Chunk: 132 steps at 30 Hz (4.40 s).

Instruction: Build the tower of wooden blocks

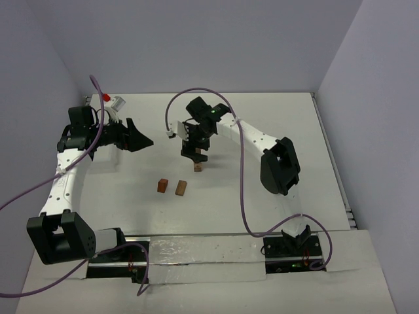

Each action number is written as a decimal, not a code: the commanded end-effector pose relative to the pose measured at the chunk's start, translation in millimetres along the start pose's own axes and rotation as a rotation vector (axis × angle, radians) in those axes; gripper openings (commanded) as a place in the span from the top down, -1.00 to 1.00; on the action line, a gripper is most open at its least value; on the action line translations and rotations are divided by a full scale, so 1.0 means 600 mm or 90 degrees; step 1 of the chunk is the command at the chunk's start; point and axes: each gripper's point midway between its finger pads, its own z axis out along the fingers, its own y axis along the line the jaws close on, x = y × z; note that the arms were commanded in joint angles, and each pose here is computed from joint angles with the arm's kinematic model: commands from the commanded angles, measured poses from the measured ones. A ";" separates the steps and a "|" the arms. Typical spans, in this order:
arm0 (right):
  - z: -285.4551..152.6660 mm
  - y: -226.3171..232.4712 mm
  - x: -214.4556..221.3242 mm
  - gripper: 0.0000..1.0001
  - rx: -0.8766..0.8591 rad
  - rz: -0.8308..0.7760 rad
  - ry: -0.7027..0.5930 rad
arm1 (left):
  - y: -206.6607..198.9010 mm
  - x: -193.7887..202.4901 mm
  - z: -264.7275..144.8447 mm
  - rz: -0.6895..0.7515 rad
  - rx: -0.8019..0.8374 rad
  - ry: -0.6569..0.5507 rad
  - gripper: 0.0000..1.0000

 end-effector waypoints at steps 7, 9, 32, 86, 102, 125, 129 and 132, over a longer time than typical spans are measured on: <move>-0.194 0.018 -0.164 -0.99 0.137 -0.014 -0.166 | -0.013 -0.050 -0.037 0.049 -0.045 -0.079 -0.99; -0.227 0.025 -0.182 -0.99 0.169 -0.004 -0.188 | -0.011 -0.053 -0.044 0.061 -0.068 -0.096 -0.98; 0.074 0.174 -0.108 -0.99 0.068 0.145 0.063 | -0.003 -0.048 -0.061 0.041 -0.067 -0.105 -0.99; 0.166 0.167 -0.033 -0.26 0.035 0.148 0.147 | 0.010 -0.041 -0.067 0.029 -0.080 -0.103 -0.99; -0.037 0.260 -0.073 0.11 -0.075 0.031 0.030 | 0.024 -0.052 -0.099 -0.027 -0.036 -0.126 -0.98; -0.148 0.013 -0.026 0.27 0.024 -0.088 0.060 | 0.030 -0.040 -0.089 -0.041 -0.016 -0.120 -0.98; -0.137 -0.007 -0.035 0.27 0.036 -0.089 0.041 | 0.033 -0.038 -0.089 -0.035 -0.025 -0.121 -0.98; -0.126 -0.014 -0.034 0.25 0.036 -0.089 0.040 | 0.035 -0.037 -0.089 -0.033 -0.024 -0.119 -0.98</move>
